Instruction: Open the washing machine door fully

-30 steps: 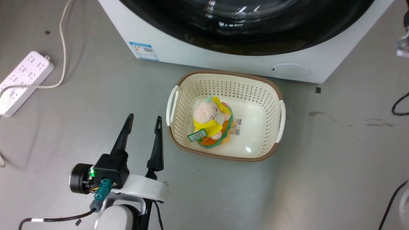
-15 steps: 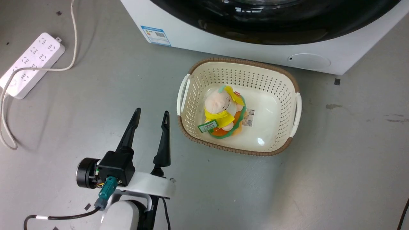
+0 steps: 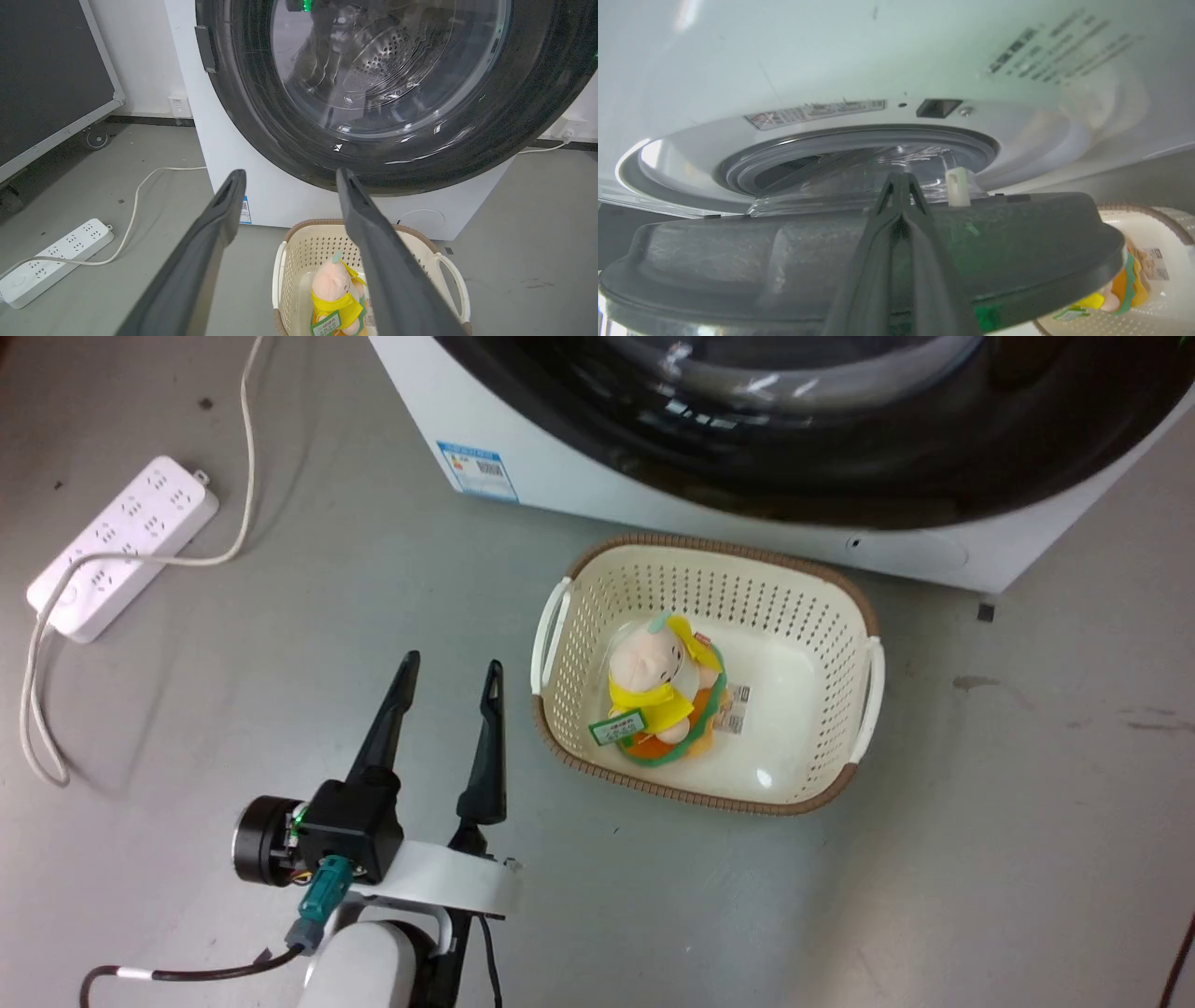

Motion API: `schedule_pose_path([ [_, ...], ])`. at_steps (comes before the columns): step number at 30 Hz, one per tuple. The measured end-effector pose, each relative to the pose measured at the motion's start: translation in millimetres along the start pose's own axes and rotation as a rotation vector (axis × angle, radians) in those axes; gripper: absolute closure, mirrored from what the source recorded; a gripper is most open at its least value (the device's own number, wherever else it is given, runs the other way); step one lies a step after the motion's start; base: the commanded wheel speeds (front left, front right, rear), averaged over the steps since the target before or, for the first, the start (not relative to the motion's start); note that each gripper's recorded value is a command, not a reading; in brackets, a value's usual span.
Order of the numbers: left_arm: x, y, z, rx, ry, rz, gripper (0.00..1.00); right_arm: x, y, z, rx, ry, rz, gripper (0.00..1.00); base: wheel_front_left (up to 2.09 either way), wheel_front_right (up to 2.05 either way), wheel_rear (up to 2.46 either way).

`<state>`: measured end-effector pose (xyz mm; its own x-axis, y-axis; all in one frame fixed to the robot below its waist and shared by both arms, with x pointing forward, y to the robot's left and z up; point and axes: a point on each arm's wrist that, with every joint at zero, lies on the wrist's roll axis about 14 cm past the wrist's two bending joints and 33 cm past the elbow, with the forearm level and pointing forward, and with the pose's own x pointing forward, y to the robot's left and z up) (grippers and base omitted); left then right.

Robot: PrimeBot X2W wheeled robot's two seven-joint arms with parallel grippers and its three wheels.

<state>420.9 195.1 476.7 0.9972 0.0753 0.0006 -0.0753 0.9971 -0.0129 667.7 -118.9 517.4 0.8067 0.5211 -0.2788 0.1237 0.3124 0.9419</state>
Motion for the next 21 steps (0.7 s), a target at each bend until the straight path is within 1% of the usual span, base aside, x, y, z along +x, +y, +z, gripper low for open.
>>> schedule_pose_path([
  [4,-5,-6,10,-0.008,-0.027,-0.018,0.00,-11,3,-19,0.058,0.068,0.013,1.00,0.00,0.00,0.00],
  [8,-15,-8,17,-0.015,-0.046,-0.022,0.00,-21,10,-49,0.088,0.151,0.031,1.00,0.00,0.00,0.00],
  [12,-27,-11,22,-0.022,-0.054,-0.031,0.00,-36,4,-84,0.077,0.237,0.014,1.00,0.00,0.00,0.00],
  [15,-35,-12,29,-0.021,-0.073,-0.036,0.00,-49,4,-106,0.084,0.286,0.026,1.00,0.00,0.00,0.00],
  [21,-51,-15,37,-0.019,-0.093,-0.055,0.00,-74,3,-145,0.018,0.365,0.035,1.00,0.00,0.00,0.00],
])
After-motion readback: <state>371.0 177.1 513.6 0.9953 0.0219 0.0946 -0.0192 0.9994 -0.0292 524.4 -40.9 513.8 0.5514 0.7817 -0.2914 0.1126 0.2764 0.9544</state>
